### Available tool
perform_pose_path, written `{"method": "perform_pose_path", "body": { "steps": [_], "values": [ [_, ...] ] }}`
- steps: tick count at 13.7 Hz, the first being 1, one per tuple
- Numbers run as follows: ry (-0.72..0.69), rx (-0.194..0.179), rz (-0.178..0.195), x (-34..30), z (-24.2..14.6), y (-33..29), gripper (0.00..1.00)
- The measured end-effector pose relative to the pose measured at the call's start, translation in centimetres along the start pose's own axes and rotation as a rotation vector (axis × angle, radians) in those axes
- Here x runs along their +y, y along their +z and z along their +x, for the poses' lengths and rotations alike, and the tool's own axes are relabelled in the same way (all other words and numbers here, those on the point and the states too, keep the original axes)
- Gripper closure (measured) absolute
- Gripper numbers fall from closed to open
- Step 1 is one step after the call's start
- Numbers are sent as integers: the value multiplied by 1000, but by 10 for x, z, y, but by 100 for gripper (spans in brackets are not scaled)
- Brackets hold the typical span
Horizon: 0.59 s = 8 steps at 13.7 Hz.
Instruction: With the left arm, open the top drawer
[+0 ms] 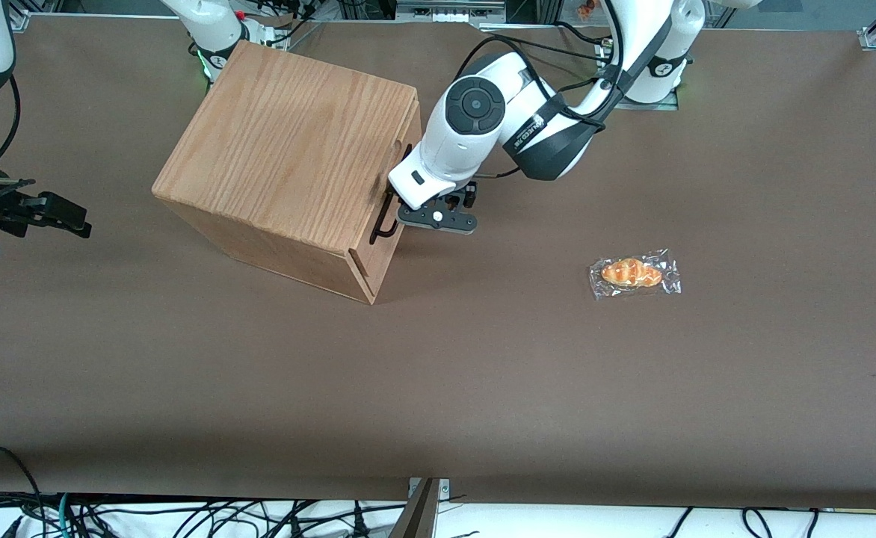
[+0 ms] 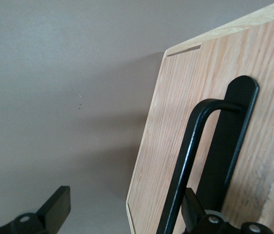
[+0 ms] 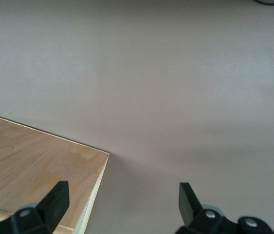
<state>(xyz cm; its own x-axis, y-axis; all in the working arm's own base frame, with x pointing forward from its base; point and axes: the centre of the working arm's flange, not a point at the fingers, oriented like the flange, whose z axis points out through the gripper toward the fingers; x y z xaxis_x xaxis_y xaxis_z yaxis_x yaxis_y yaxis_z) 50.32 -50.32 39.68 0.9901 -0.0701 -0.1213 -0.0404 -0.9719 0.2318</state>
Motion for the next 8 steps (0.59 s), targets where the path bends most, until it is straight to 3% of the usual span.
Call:
{"method": "perform_pose_path", "body": {
  "steps": [8],
  "values": [
    [-8, -9, 12, -28, 20, -8, 0]
  ]
}}
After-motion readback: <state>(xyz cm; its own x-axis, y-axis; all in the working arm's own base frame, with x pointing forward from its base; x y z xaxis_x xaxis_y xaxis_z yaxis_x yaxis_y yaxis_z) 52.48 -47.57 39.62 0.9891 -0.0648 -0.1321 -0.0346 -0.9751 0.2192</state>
